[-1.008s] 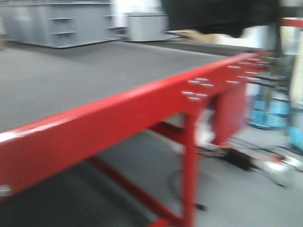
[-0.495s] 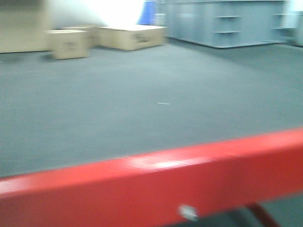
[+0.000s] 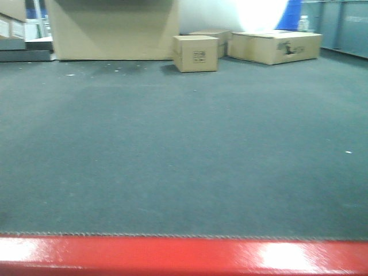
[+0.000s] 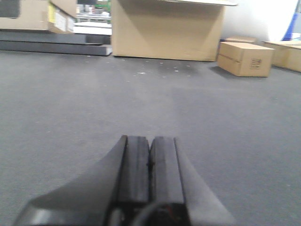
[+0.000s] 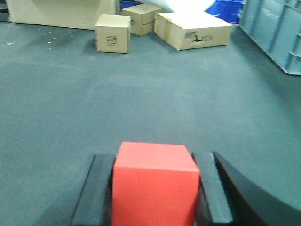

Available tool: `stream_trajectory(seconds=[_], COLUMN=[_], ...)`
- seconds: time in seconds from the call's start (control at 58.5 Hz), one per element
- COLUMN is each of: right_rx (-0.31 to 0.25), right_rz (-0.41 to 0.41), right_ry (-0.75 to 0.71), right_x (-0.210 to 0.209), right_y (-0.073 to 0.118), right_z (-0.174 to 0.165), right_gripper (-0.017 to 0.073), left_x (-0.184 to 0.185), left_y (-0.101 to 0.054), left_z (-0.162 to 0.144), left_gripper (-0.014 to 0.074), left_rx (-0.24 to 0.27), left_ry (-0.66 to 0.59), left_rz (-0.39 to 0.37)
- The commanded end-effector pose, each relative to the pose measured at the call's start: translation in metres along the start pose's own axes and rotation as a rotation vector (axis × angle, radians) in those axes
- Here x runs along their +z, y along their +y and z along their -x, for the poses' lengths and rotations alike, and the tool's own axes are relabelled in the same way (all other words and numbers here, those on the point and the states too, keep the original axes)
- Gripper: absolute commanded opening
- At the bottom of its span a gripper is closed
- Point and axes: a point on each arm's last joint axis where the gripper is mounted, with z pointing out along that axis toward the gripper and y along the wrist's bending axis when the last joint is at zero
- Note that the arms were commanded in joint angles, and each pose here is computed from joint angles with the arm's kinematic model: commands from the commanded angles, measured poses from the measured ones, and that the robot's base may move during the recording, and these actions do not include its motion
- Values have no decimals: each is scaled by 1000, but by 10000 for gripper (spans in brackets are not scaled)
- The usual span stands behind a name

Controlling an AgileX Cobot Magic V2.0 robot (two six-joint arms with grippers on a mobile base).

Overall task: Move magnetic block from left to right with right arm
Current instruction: 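Turn the base toward the second carpeted table near the cardboard boxes, then lower the held red cube with the right gripper toward the table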

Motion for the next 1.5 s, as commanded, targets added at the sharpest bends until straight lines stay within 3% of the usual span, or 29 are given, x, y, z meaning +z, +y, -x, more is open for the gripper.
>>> stream_trajectory(seconds=[0.0, 1.486], right_rx=[-18, -7], right_rz=[-4, 12], right_ry=[-93, -119], right_x=[-1, 3], right_y=[0, 2], right_z=[14, 21], right_gripper=[222, 222], left_x=[-1, -1], left_y=[0, 0], left_z=[5, 5], left_gripper=[-126, -126], left_rx=[-11, -11], left_ry=[-89, -89], left_rz=[-3, -3])
